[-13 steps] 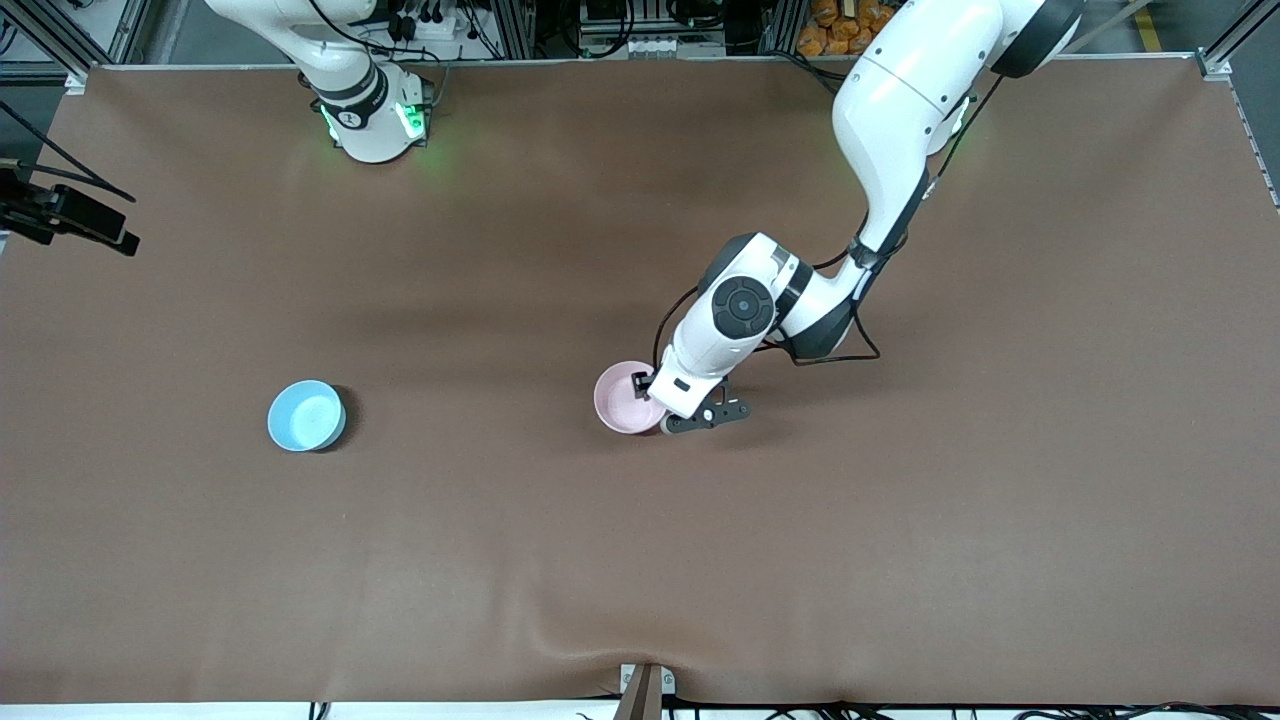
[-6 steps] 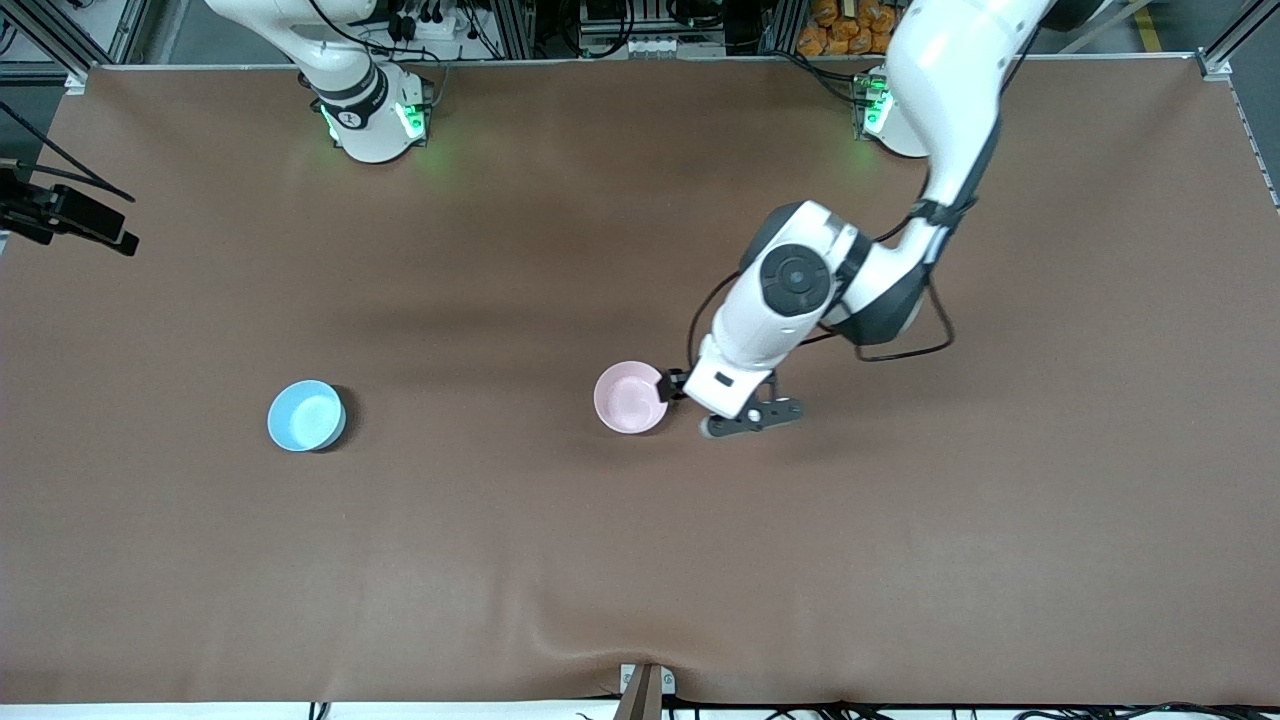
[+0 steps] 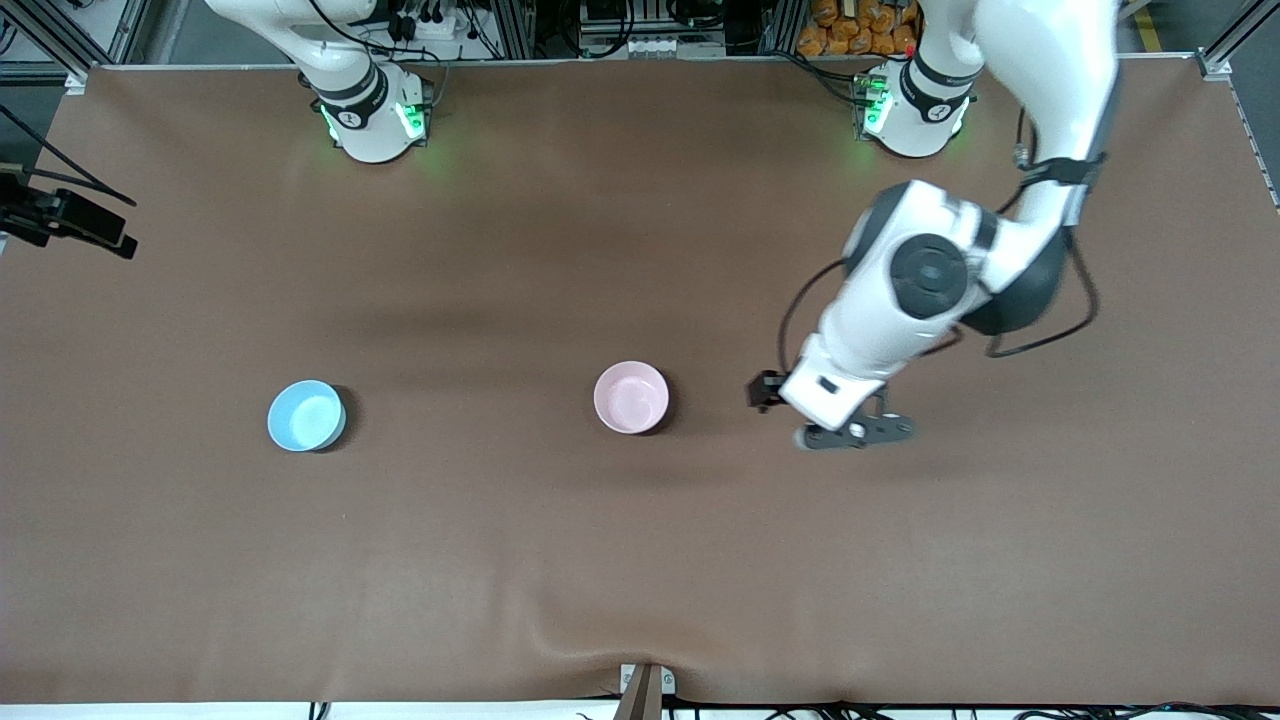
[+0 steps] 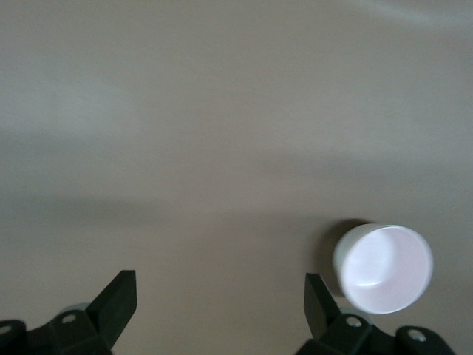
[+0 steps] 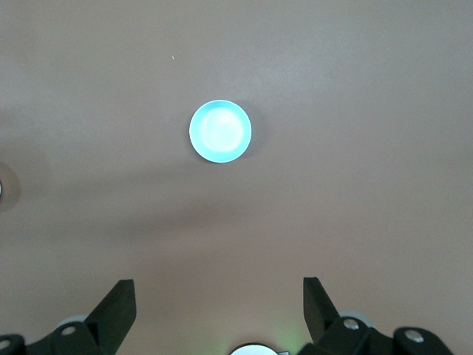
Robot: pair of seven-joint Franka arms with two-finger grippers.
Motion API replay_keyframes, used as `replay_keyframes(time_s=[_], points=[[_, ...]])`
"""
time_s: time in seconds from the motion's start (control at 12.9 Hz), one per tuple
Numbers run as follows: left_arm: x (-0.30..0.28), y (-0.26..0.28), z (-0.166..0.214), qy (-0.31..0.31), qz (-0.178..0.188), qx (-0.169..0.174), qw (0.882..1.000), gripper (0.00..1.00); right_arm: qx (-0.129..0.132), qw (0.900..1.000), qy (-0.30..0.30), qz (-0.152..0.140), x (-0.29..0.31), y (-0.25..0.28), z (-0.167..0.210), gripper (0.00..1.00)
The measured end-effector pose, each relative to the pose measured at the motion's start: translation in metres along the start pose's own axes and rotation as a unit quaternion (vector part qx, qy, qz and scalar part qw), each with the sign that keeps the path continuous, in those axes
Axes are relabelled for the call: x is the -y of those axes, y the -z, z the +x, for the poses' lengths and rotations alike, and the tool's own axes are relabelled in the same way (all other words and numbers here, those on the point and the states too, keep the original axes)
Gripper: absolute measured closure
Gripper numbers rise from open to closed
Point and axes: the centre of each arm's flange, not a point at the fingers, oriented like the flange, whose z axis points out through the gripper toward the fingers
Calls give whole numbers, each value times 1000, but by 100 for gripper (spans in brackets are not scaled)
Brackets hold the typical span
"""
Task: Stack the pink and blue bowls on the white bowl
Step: 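Open the left gripper and lift it away from the stacked bowls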
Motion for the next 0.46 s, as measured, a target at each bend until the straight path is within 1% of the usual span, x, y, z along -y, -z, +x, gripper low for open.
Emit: replay_keyframes(time_s=[0.23,0.46], points=[[58,23,18,-28,11,12,999,0,-5,1000,11,-3,15,-21,22,0],[92,61,15,-44,22,26,998,0,-9,1000,20,-4,26,-32,33,0]])
